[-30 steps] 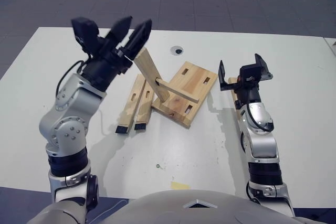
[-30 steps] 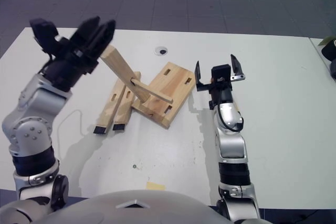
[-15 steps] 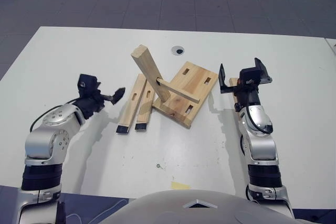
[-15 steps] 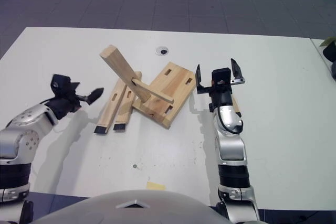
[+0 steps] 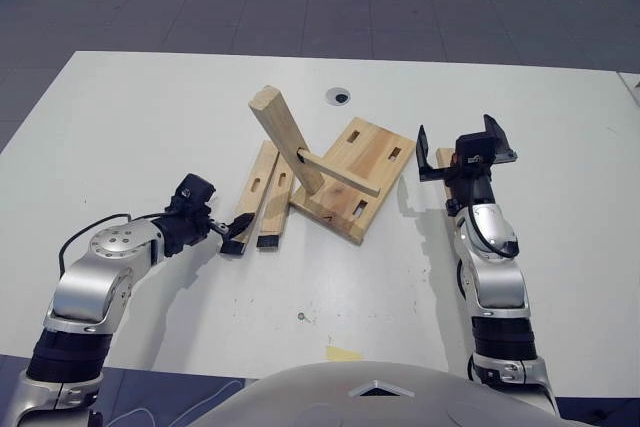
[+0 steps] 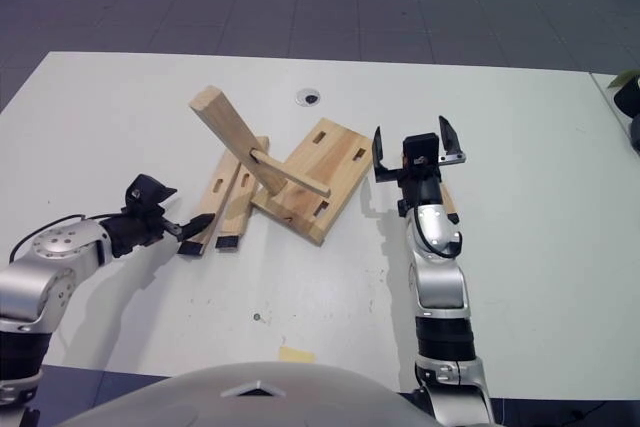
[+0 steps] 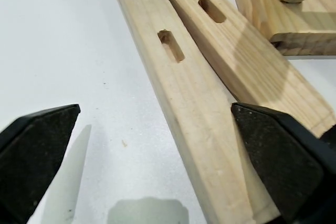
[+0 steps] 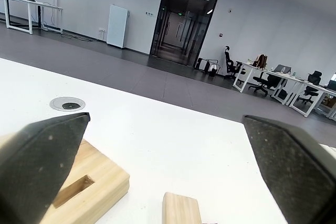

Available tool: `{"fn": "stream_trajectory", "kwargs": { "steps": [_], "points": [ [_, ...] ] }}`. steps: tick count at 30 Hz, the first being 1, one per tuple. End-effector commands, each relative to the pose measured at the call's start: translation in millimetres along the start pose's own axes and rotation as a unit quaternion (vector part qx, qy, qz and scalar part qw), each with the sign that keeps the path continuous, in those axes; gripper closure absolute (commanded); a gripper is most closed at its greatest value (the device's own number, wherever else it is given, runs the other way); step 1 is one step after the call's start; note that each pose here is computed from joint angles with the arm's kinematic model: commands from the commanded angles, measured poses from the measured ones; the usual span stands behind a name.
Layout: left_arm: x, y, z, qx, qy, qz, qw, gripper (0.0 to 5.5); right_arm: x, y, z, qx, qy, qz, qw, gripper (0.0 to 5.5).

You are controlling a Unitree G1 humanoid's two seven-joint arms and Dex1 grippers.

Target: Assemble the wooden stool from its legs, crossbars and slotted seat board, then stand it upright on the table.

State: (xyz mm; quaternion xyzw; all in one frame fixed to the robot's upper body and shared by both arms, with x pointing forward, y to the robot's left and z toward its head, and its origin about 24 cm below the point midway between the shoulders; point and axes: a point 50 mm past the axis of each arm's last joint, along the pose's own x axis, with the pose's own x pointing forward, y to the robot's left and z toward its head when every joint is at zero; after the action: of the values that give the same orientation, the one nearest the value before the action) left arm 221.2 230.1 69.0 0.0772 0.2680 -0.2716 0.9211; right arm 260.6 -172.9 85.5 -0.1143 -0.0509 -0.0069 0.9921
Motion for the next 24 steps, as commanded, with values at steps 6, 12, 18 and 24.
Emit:
{"fn": "stream_trajectory", "kwargs": {
  "steps": [6,12,18,24],
  "points": [
    [-6.0,17.7,2.1,0.023,0.012,0.042,0.999,0.12,-1.3,1.0,0.2,0.003,0.003,-0.003,1.0,0.1],
    [-4.5,-2.6,7.8,0.001,-0.014,-0.011,1.0,0.12,-1.5,0.6,0.5,0.002,0.003,-0.003,1.0,0.1],
    [-6.6,1.6,11.3,0.006,-0.02,0.001,1.0,0.12,-2.3,1.0,0.1,0.002,0.003,-0.001,1.0,0.1],
    [-4.8,-6.7,-10.8,0.028,0.028,-0.017,0.999,0.12,-1.0,0.9,0.6,0.0,0.003,0.0,1.0,0.1]
  ]
}}
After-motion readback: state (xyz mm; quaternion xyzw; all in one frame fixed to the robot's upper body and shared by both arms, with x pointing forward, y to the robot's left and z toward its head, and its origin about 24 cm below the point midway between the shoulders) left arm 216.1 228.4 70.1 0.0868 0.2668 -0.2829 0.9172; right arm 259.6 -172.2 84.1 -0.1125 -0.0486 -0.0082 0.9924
